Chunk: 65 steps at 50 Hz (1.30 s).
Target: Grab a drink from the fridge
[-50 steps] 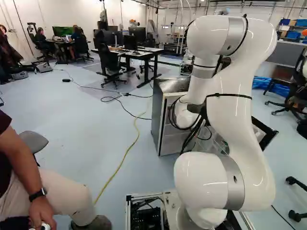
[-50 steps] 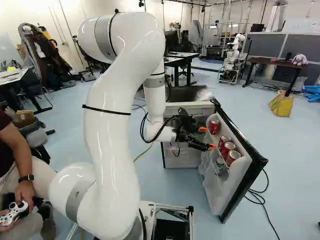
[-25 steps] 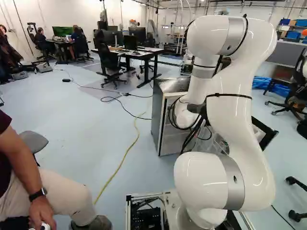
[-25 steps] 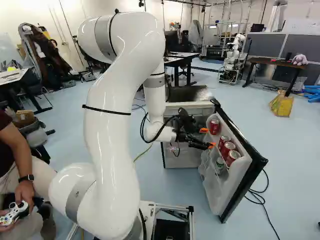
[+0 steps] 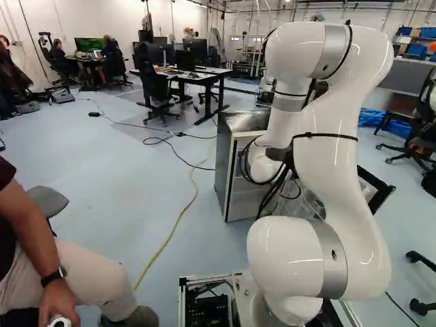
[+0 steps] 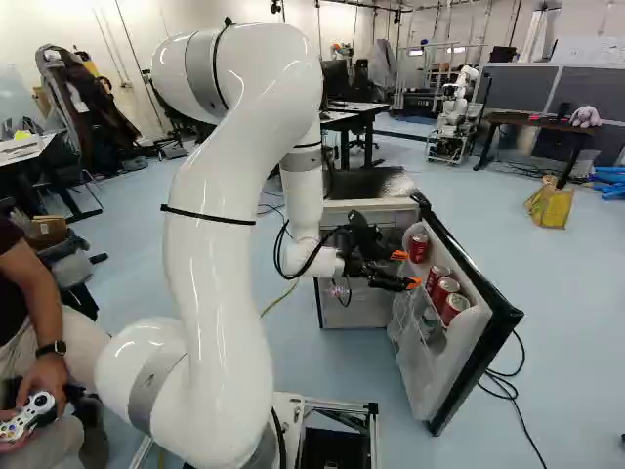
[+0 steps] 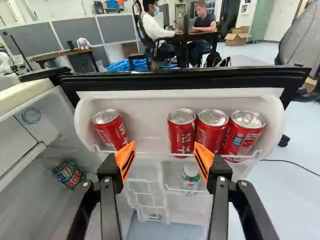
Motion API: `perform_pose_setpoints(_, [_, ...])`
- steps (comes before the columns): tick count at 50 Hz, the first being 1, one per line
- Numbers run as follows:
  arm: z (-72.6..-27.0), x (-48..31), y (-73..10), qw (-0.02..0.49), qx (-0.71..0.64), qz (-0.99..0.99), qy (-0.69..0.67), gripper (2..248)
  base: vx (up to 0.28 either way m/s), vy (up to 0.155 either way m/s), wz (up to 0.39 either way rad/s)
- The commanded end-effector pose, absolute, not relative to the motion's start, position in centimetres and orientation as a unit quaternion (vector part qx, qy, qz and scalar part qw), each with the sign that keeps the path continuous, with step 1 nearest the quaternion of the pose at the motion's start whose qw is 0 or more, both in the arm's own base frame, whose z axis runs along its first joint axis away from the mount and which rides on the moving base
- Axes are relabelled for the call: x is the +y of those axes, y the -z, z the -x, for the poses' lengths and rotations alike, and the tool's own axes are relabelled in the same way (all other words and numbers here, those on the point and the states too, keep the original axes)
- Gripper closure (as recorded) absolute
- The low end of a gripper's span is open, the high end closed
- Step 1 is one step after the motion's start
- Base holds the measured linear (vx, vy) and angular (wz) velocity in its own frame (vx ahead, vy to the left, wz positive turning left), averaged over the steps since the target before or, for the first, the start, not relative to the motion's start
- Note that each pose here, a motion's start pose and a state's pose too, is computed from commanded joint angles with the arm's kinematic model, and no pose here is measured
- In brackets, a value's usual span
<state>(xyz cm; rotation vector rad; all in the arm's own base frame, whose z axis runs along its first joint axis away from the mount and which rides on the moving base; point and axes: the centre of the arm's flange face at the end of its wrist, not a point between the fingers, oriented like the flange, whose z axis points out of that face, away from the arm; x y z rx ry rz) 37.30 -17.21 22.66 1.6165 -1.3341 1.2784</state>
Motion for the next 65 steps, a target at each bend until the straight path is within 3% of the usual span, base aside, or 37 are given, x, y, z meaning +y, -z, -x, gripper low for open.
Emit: perform_pose_setpoints(65, [-36.6, -19.2, -22.7, 0.341, -0.518, -0.615, -0.487, 79, 0.000, 0.000, 0.000])
